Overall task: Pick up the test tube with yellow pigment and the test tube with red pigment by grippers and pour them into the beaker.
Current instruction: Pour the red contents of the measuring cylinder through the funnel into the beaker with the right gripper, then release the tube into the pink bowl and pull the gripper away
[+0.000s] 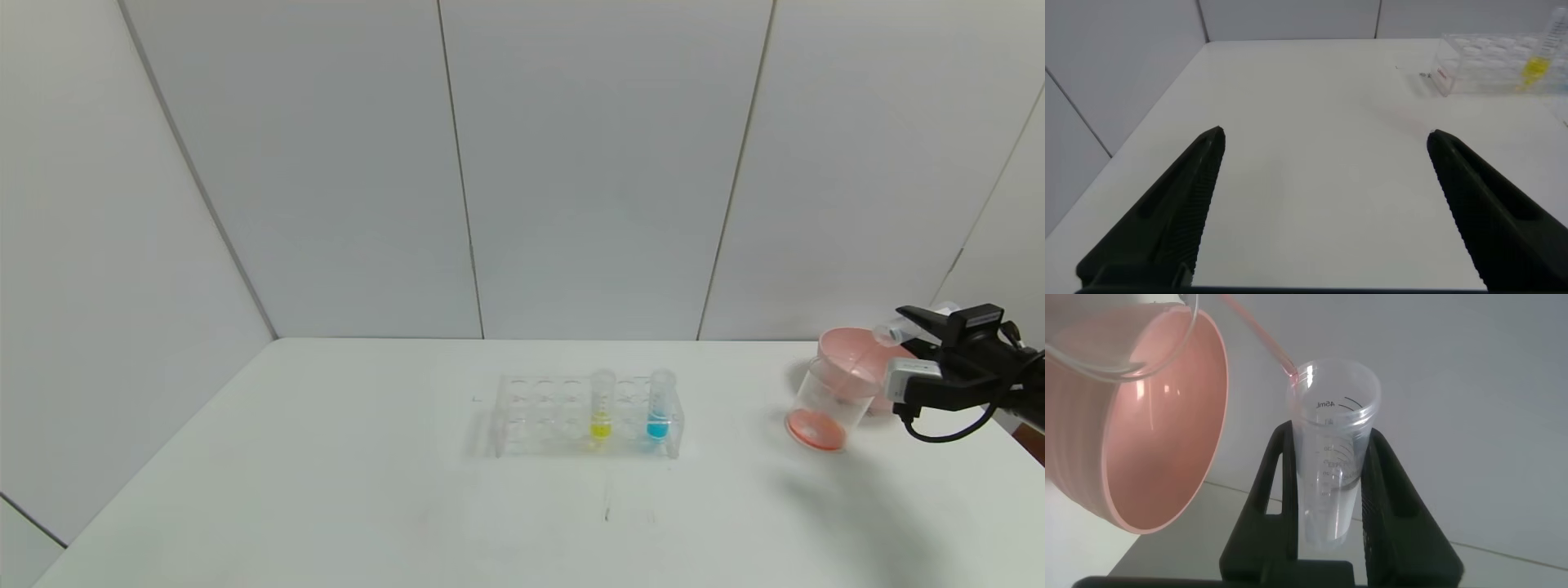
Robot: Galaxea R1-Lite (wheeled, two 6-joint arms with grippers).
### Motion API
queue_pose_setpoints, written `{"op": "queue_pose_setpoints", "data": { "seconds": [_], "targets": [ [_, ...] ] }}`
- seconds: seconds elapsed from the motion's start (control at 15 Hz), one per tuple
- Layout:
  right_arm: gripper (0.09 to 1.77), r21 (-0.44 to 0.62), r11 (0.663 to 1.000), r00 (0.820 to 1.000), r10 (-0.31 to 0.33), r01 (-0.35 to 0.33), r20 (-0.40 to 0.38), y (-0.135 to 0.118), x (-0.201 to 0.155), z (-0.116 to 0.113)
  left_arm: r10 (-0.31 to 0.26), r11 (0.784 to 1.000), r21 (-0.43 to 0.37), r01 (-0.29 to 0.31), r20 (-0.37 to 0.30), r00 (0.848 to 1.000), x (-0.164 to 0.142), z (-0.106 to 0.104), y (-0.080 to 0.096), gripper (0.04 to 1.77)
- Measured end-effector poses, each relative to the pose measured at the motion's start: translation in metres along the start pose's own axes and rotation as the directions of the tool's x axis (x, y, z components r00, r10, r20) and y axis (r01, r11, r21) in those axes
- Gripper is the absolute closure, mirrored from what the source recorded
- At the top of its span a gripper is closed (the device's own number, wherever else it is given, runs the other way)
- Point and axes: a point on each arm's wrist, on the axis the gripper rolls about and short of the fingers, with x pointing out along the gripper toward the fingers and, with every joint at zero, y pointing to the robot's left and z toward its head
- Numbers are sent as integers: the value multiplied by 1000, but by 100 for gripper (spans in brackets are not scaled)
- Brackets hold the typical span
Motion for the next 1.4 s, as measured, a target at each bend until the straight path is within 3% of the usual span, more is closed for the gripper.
{"op": "queue_pose_setpoints", "data": {
  "seconds": [0.47,0.6,0.73,0.87,1.0,1.13,1.2,1.27,1.33,1.4],
  "targets": [
    [135,32,999,1000,-4,4,-8,-2,1,-1,-1,1000,0,1,0,1000,0,0,0,5],
    [135,141,989,999,-39,41,-15,-12,8,-3,-1,1000,0,1,0,1000,0,0,0,5],
    [135,315,941,992,-117,127,-49,-36,23,-7,0,1000,0,0,0,1000,0,0,0,5],
    [135,577,793,981,-167,194,-102,-61,39,-9,-1,1000,0,1,0,1000,0,0,0,5],
    [135,799,566,977,-174,202,-123,-75,50,-9,-1,1000,0,1,0,1000,0,0,0,5],
    [135,933,314,978,-163,175,-128,-78,56,-8,-1,1000,0,1,0,1000,0,0,0,5],
    [135,964,211,980,-151,161,-130,-76,57,-7,-1,1000,0,1,0,1000,0,0,0,5],
    [135,980,133,982,-135,151,-133,-72,57,-8,-1,1000,0,1,0,1000,0,0,0,5],
    [135,985,85,985,-107,149,-139,-63,56,-9,0,1000,0,0,0,1000,0,0,0,5],
    [135,987,57,986,-78,150,-145,-54,55,-11,0,1000,0,0,0,1000,0,0,0,5]
  ]
}}
